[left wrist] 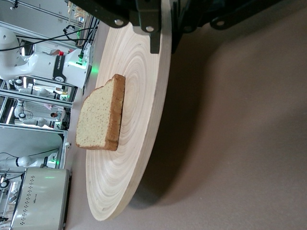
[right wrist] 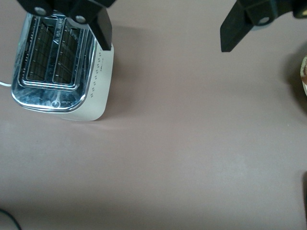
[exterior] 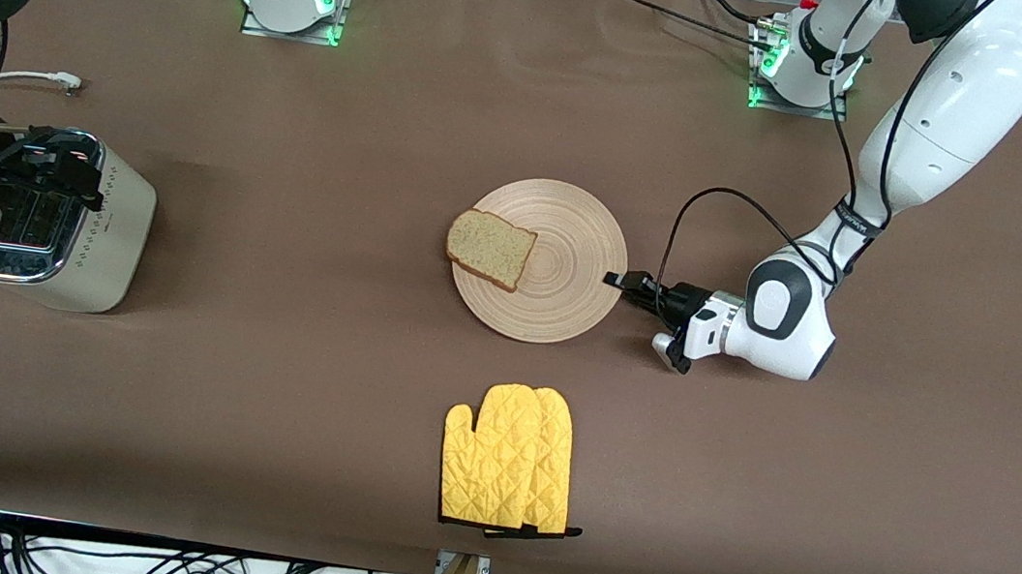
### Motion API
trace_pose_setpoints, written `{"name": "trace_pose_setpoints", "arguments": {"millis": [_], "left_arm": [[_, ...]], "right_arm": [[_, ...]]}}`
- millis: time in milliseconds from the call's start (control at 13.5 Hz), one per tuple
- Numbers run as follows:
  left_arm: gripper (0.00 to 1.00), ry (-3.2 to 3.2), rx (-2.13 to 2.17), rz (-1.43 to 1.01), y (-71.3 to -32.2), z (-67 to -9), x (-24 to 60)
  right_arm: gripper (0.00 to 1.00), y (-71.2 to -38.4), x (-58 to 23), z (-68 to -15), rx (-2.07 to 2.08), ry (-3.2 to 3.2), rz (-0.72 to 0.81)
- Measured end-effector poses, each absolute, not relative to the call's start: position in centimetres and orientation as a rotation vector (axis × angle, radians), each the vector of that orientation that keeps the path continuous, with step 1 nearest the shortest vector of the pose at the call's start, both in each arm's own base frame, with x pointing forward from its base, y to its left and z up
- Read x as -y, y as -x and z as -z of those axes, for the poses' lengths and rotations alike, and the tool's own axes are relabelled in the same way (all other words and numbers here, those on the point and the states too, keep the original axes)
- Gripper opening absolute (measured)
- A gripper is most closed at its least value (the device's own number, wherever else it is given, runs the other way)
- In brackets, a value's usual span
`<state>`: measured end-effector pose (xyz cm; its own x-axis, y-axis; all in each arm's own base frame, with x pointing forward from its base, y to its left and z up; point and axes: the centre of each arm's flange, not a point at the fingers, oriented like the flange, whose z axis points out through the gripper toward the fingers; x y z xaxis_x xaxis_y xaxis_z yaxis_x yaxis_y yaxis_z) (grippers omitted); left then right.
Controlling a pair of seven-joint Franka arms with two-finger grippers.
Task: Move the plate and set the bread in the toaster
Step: 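Slide the plate toward the toaster with the left gripper while the right gripper approaches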
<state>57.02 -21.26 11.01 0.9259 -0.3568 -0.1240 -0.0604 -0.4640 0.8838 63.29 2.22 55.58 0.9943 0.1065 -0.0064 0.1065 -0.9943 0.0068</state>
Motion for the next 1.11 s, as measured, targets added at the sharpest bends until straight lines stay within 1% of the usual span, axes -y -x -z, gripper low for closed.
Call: {"name": "trace_pose_setpoints", "arguments": {"millis": [148, 223, 297, 445, 594, 742, 890, 965, 1113], "left_arm": [[0.09, -2.037, 0.307, 0.356, -57.0, -11.1, 21.7], [0.15, -2.037, 0.311, 0.355, -57.0, -11.1, 21.9], [0.15, -2.037, 0.313, 0.356, -57.0, -11.1, 22.0], [0.30, -2.038, 0.313, 0.354, -57.0, -11.2, 22.0], [0.49, -2.042, 0.311, 0.336, -57.6, -11.5, 21.6], [0.71, -2.060, 0.289, 0.307, -58.8, -12.3, 20.2], [0.92, -2.108, 0.316, 0.259, -60.4, -14.9, 18.1], [1.00, -2.146, 0.343, 0.238, -61.2, -16.7, 17.2], [1.00, -2.280, 0.412, 0.208, -62.6, -21.4, 14.7]], "right_arm": [[1.00, -63.4, -2.4, -55.0, -0.173, -3.130, 0.026], [1.00, -63.4, -2.5, -54.9, -0.177, -3.130, 0.028], [1.00, -63.4, -2.5, -54.9, -0.179, -3.129, 0.033], [1.00, -63.2, -2.6, -54.8, -0.182, -3.130, 0.049], [1.00, -63.1, -2.6, -54.6, -0.184, -3.131, 0.069], [1.00, -62.8, -3.0, -53.6, -0.189, -3.144, 0.127], [1.00, -62.6, -5.1, -51.8, -0.220, -3.196, 0.188], [1.00, -62.7, -6.6, -50.8, -0.238, -3.232, 0.218], [1.00, -63.0, -9.4, -48.4, -0.267, -3.303, 0.292]]}}
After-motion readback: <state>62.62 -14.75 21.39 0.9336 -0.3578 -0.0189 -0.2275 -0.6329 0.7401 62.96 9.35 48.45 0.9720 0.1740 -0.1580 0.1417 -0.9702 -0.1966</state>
